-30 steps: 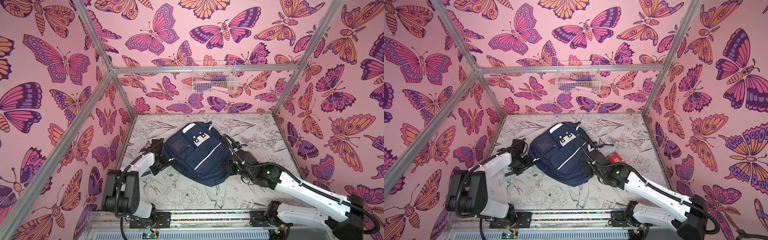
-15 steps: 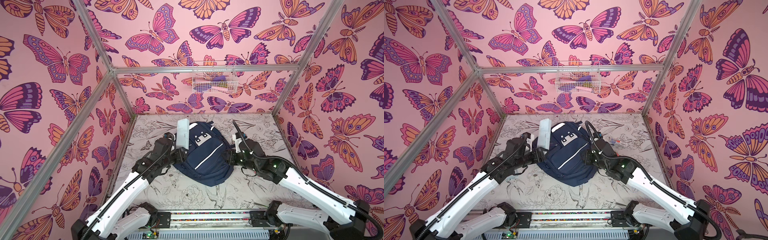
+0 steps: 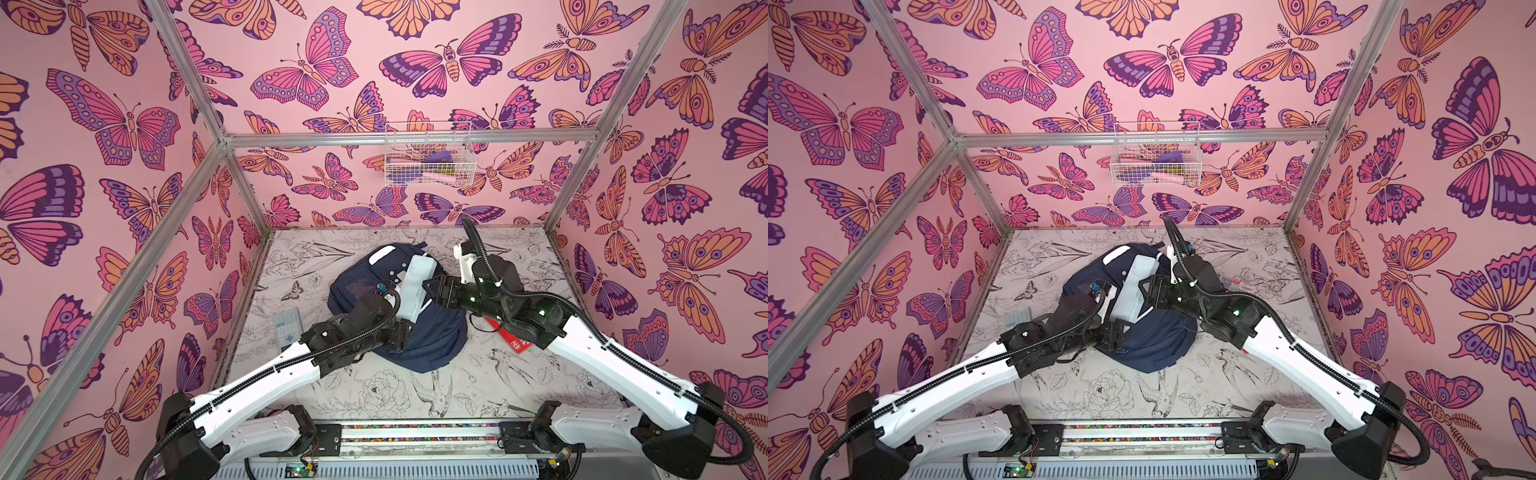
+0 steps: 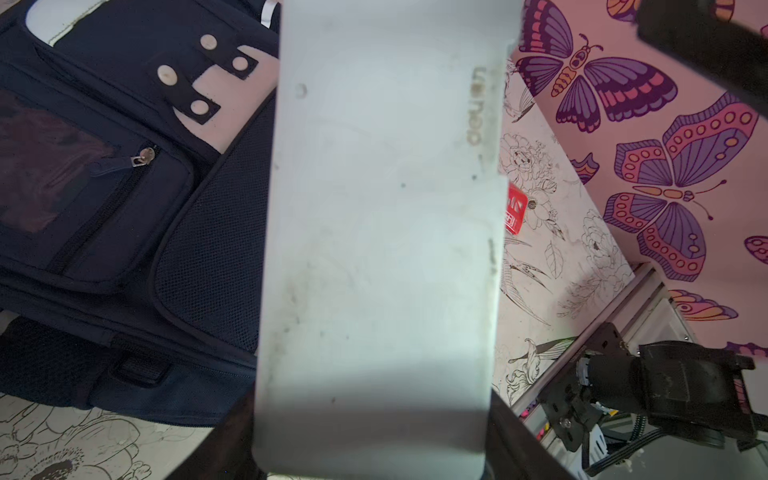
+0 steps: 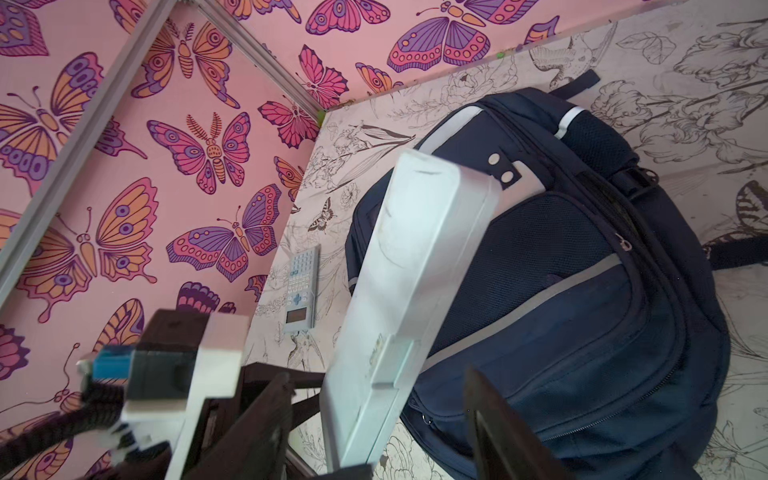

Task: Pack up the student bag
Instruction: 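Lift the white box and carry it over the backpack with the left gripper, then take the white box with the right gripper while the left gripper releases it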

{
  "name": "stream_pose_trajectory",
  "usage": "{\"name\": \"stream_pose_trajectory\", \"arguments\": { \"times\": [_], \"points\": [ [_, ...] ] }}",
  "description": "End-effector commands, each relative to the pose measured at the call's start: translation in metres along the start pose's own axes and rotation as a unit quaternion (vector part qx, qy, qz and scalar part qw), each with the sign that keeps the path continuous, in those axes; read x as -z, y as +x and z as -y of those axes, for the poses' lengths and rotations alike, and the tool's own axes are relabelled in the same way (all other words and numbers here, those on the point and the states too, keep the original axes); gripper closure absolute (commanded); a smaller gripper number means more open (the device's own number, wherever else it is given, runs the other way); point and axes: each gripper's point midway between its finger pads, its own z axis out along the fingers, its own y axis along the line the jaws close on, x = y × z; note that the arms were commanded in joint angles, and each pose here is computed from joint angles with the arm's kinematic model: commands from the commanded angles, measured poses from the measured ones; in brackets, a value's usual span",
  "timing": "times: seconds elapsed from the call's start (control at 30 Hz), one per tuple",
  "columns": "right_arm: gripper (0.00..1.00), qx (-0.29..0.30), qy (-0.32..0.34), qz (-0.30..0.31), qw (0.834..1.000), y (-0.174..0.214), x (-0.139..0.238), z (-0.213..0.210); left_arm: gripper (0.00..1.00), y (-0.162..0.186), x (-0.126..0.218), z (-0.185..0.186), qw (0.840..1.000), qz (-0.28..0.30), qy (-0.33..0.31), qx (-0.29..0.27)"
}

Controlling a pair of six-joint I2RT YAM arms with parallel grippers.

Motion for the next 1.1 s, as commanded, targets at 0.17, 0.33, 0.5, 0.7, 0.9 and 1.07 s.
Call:
{"name": "stream_pose_trajectory", "arguments": {
  "times": [0.17, 0.33, 0.5, 0.7, 0.9, 1.07],
  "points": [
    [0.33, -0.092, 0.012, -0.006, 0.996, -0.008, -0.012, 0.031, 1.00, -0.012, 0.001, 0.016, 0.998, 0.042, -0.002, -0.036],
    [0.39, -0.121, -0.039, 0.003, 0.992, -0.015, -0.018, 0.024, 1.00, -0.008, 0.001, 0.019, 0.999, 0.040, 0.004, -0.035],
    [0.51, -0.138, -0.069, 0.002, 0.988, -0.013, -0.029, 0.019, 1.00, -0.008, 0.007, 0.018, 0.998, 0.049, 0.010, -0.040],
    [0.73, -0.156, -0.088, 0.005, 0.984, -0.013, -0.028, 0.015, 1.00, -0.002, 0.016, 0.012, 0.998, 0.059, 0.014, -0.031],
    [0.92, -0.160, -0.072, 0.016, 0.984, -0.009, -0.016, 0.025, 0.63, 0.008, 0.019, 0.012, 0.998, 0.046, 0.027, -0.027],
    [0.95, -0.133, -0.020, 0.037, 0.990, -0.016, 0.002, 0.039, 0.33, 0.008, 0.028, 0.003, 0.998, 0.042, 0.003, -0.037]
  ]
}}
